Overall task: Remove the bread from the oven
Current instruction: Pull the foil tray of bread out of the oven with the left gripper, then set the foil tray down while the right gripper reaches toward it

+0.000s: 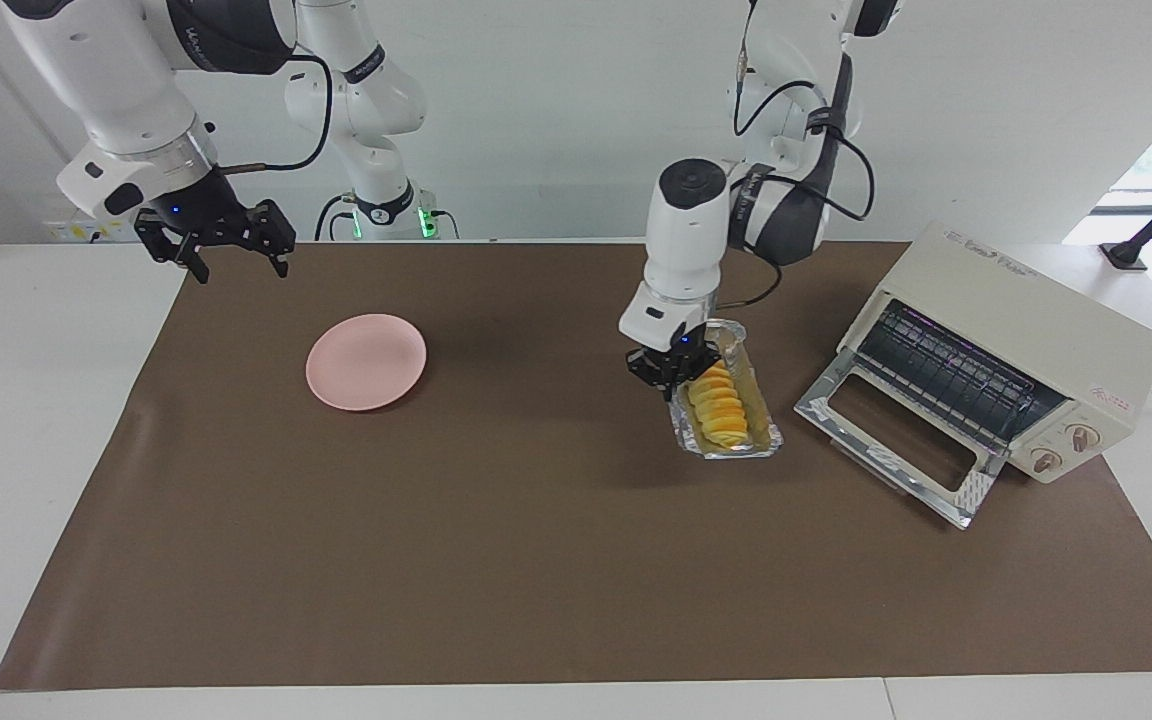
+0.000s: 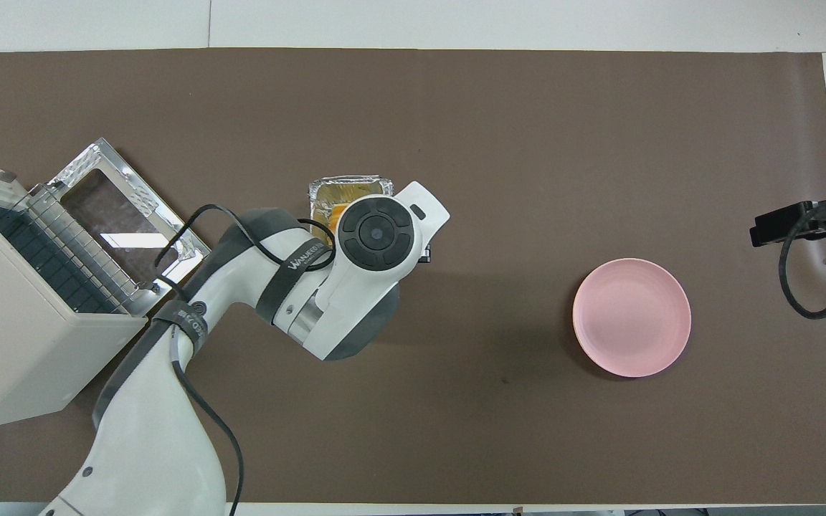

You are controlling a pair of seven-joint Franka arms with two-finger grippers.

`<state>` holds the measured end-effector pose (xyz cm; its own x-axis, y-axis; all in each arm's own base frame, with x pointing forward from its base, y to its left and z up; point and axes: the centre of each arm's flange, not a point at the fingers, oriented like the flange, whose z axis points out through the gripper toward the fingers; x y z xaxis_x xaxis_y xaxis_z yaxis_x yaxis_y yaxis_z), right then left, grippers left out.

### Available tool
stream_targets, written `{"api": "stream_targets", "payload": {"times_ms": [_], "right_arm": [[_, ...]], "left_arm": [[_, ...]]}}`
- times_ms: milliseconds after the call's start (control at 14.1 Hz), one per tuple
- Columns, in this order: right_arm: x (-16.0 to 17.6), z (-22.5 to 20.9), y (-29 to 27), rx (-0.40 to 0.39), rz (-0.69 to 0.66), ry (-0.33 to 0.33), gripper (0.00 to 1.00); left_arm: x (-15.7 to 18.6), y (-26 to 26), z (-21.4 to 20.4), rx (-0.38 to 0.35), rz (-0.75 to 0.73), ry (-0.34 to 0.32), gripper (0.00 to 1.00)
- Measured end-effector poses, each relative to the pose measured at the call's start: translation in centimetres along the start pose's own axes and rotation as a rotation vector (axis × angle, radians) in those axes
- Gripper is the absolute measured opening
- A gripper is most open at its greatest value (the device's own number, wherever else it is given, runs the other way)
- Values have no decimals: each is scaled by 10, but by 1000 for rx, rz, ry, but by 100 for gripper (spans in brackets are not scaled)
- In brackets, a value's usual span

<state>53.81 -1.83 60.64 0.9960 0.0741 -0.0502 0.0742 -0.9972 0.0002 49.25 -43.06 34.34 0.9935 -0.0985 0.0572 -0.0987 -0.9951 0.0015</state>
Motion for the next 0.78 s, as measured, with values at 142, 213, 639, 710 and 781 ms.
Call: {"api": "stream_targets", "payload": {"times_ms": [142, 213, 639, 710, 781], "right_arm": [[0, 0, 0, 0, 0, 0, 100], [0, 0, -1, 0, -2, 0, 100], [6, 6, -45, -3, 8, 12, 100], [11, 14, -71, -4, 28, 19, 100], [17, 27, -103, -4, 54, 24, 100]], "left_arm": [[-2, 6, 22, 1, 1, -22, 2], [0, 4, 24, 2, -3, -25, 10], [51, -63, -18, 2, -127, 17, 79], [64, -99, -44, 11, -173, 13, 93], [73, -138, -74, 20, -213, 9, 100]]}}
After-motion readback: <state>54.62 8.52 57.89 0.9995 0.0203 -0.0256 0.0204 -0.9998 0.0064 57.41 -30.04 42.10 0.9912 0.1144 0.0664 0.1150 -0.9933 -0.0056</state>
